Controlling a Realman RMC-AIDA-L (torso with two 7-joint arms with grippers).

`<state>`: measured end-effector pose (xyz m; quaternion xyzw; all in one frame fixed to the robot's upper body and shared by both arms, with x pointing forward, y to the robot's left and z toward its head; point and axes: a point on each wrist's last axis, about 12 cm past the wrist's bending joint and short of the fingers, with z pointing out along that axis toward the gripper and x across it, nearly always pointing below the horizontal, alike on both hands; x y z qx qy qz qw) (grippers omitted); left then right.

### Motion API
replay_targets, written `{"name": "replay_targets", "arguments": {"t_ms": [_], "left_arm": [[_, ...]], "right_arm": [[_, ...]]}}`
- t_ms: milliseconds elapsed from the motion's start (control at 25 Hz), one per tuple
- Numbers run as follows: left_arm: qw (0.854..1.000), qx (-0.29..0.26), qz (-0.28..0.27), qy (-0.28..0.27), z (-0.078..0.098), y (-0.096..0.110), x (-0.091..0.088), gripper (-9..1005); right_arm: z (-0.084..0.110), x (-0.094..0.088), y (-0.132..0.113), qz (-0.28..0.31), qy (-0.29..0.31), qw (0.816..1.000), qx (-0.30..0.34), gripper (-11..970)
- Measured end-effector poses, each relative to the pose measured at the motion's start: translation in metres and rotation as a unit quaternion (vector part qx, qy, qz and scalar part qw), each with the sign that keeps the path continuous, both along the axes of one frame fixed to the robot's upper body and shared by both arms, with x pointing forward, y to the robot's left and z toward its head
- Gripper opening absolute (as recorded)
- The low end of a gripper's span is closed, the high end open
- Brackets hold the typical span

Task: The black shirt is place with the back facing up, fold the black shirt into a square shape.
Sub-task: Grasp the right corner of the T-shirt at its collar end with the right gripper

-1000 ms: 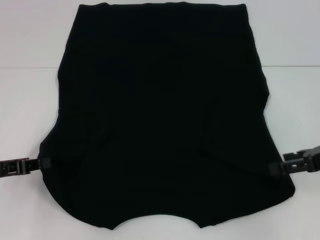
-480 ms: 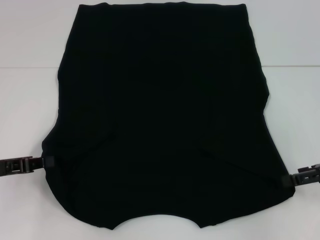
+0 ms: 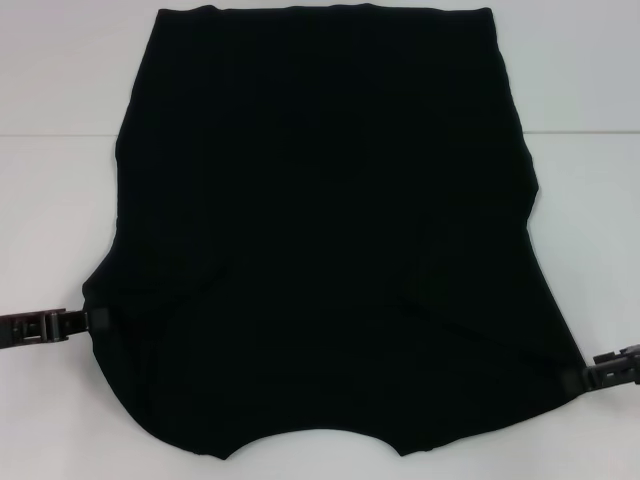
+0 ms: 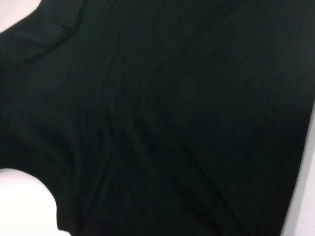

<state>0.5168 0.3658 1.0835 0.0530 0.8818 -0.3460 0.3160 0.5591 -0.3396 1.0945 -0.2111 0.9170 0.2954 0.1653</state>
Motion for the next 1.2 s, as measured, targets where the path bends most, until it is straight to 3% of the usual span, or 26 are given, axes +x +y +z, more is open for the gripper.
{"name": "replay_targets", "arguments": {"t_ms": [760,1200], "left_arm": [[1.0,0.004,0.0,-0.004,-0.001,0.001,0.0,22],[1.0,0.001,0.0,-0.005,0.0,0.0,0.001,22]], "right_arm": [[0.002,0.005,0.028,0.032,0.008,0.999,0.014,930],[0.003,0.001,0.002,-0.006,0.003,1.0,0.007,930]]}}
